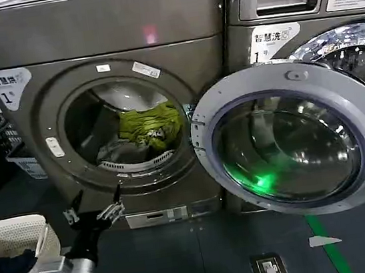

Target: Grasp the clothes from the dryer.

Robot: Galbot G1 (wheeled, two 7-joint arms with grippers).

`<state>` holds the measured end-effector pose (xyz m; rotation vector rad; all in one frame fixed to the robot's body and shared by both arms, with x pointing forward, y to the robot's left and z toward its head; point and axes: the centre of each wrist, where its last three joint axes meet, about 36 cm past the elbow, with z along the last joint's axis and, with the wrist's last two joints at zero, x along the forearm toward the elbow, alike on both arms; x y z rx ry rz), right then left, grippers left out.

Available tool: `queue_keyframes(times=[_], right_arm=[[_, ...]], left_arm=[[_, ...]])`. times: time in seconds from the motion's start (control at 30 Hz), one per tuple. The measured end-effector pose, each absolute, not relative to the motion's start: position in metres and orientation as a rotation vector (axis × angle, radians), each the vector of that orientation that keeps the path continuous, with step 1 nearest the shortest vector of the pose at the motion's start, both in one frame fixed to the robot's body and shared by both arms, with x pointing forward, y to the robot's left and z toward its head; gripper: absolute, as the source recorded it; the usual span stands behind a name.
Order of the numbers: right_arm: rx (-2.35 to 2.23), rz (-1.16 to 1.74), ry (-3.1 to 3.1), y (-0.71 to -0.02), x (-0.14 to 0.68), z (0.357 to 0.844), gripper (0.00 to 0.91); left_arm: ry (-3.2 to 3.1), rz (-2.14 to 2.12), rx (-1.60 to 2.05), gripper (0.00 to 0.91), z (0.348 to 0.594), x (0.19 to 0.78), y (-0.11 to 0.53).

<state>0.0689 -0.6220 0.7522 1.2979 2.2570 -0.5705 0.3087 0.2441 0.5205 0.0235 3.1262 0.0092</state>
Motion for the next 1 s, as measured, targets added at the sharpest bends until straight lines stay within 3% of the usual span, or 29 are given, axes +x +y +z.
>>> queue_keyframes(times=[1.0], right_arm=[[1.29,-0.573,2.264,-0.6192,0.0686,0.7504,0.907]], left_arm=[[3.132,0.007,0.021,0.907,0.5164,0.3134,0.2447]])
